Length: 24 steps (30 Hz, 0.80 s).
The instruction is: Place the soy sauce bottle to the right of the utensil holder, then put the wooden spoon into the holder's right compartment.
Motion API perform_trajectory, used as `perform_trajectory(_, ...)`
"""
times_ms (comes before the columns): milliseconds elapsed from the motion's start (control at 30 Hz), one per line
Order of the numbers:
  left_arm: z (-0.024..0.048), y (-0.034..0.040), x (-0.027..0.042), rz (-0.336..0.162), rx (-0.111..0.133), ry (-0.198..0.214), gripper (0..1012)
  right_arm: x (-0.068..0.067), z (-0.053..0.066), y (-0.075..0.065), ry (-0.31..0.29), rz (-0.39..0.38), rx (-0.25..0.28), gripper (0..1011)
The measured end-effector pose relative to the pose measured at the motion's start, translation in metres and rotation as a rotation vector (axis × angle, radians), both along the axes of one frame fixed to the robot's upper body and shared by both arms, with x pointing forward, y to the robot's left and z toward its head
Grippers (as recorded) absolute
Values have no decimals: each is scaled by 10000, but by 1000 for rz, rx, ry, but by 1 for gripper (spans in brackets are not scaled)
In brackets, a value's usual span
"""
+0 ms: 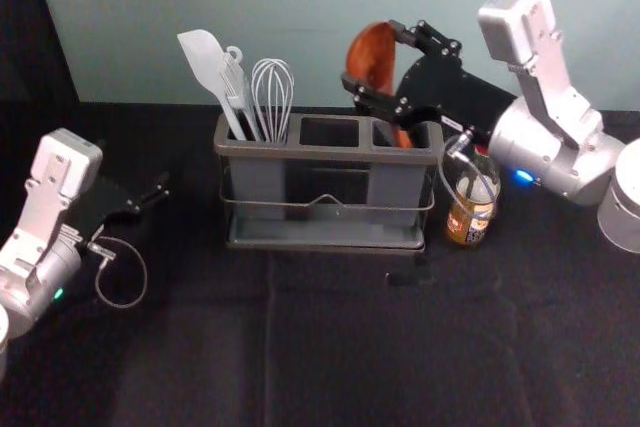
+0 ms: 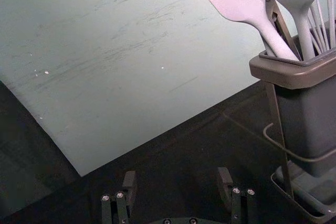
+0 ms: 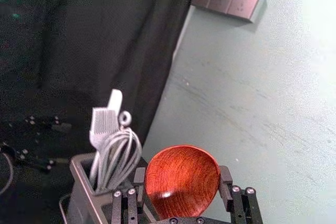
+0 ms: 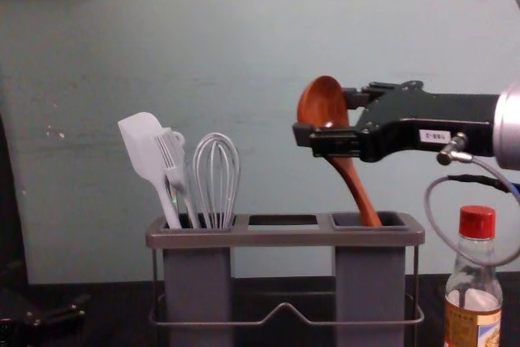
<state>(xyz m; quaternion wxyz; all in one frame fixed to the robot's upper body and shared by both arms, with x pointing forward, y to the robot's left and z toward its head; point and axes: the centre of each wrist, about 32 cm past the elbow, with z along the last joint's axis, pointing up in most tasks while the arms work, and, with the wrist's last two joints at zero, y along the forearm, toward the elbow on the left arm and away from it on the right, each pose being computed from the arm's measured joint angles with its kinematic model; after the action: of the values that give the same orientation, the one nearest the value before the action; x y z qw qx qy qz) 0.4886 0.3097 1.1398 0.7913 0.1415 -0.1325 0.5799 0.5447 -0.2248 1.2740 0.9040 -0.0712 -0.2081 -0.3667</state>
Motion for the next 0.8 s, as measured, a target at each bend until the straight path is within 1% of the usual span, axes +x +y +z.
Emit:
perform_trajectory(233, 0, 0, 0, 0, 0, 0, 1005, -63, -22, -106, 7, -26, -16, 838)
perform_trajectory(433, 0, 0, 0, 0, 0, 0, 1005, -122, -88, -156, 26, -22, -17, 838)
perform_trajectory(800, 0, 0, 0, 0, 0, 0, 1005, -195, -195, -208, 53, -16, 20, 838)
